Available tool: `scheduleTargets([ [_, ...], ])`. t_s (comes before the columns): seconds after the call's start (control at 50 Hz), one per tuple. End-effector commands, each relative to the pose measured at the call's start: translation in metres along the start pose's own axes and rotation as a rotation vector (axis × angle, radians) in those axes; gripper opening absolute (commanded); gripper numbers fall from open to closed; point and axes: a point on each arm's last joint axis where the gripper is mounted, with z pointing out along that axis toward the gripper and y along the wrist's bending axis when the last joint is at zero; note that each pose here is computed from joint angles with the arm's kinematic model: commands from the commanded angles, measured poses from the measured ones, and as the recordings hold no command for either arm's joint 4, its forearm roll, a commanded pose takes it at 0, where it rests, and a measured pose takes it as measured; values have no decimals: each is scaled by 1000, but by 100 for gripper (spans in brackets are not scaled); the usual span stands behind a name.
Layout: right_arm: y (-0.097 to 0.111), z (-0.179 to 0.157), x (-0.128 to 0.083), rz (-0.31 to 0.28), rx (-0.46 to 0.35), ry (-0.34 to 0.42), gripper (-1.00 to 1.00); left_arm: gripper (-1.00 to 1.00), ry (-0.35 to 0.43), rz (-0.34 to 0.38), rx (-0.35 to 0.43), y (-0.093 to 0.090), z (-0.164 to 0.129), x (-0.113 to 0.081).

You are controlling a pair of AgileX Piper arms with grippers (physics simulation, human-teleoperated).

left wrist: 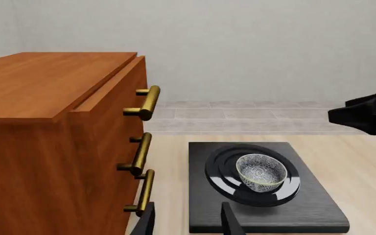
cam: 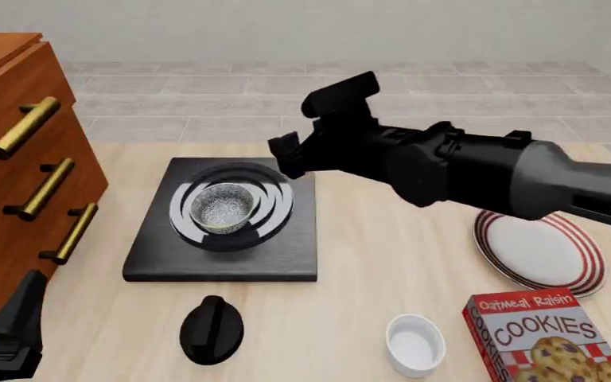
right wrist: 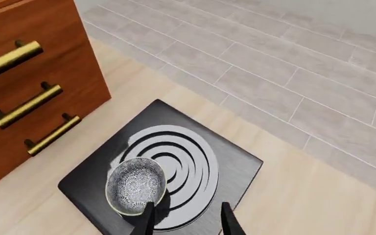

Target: Pick the akita bowl on the stove and place it on the plate.

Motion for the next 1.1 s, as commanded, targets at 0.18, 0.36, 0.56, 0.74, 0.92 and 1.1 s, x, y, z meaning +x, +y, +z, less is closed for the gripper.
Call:
scheduleTargets([
  [0.18, 27, 44, 15, 23, -55, 72, 100, 100, 0, 0, 0, 0, 0, 0],
  [0.36, 30, 66, 23, 49, -57, 113, 100, 100, 0, 0, 0, 0, 0, 0],
  [0.56, 28, 87, 33, 123, -44, 148, 100, 100, 0, 0, 0, 0, 0, 0],
  [0.74, 25, 101, 40, 138, -33, 174, 100, 100, 0, 0, 0, 0, 0, 0],
  [0.92, 41, 109, 58, 150, -57, 214, 100, 100, 0, 0, 0, 0, 0, 0],
  [1.1, 49, 110, 66, 142, -70, 227, 100, 100, 0, 0, 0, 0, 0, 0],
])
